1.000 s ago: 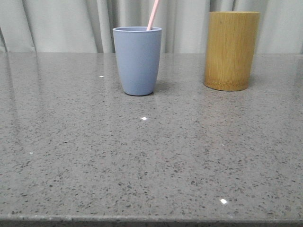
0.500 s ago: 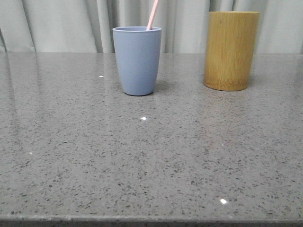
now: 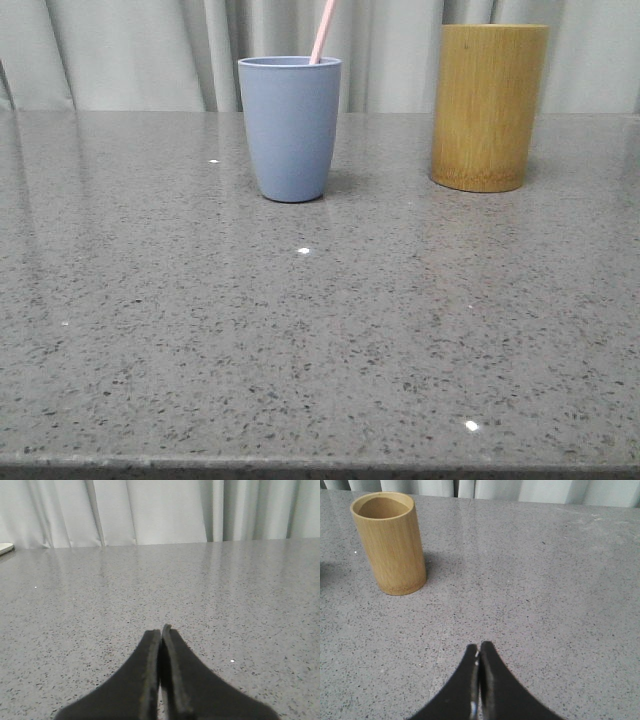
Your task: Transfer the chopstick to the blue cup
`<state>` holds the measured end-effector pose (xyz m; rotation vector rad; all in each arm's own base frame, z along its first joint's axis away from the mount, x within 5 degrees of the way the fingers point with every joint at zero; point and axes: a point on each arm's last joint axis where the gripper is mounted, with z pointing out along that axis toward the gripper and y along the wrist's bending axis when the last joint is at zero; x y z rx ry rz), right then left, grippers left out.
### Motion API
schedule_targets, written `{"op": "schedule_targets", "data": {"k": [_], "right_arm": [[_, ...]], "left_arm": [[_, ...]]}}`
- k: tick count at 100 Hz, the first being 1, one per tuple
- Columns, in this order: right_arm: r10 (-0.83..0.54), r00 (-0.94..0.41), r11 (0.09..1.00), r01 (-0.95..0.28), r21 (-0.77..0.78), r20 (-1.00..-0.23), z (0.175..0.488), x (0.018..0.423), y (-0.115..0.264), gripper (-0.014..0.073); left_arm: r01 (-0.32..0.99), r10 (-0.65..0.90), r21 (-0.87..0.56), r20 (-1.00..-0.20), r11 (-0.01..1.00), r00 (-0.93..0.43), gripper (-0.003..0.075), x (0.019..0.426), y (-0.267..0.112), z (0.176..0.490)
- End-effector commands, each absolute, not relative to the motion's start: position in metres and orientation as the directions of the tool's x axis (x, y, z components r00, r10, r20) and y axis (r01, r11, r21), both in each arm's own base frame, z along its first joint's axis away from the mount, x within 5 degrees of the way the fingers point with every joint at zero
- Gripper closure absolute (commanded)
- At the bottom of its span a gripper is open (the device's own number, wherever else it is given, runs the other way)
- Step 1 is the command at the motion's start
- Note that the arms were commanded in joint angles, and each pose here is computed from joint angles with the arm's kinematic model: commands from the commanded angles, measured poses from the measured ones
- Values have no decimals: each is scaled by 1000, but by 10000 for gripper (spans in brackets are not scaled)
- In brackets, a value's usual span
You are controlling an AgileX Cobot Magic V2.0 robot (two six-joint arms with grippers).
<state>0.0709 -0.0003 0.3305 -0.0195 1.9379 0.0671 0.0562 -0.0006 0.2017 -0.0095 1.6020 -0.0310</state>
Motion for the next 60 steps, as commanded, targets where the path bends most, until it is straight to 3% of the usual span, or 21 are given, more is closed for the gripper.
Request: {"op": "schedule_targets", "data": {"k": [1,26,42,60], "right_arm": [[6,-278,997,-66,26,-961,344,72,1,662],[-12,-243,995,-98,13,-970,344,73,3,662],[-86,-133,977,-203,-57,-987,343,66,10,662],[-79,3,981,-175,-79,-997,317,58,9,662]], "left_arm": [[19,-38,-37,-996,999,83,739,54,-1,209],[19,-38,-37,-996,999,83,739,54,-1,209],[19,-38,-37,-996,999,83,739,54,-1,209],[19,-38,-37,-996,999,83,739,54,-1,209]]}}
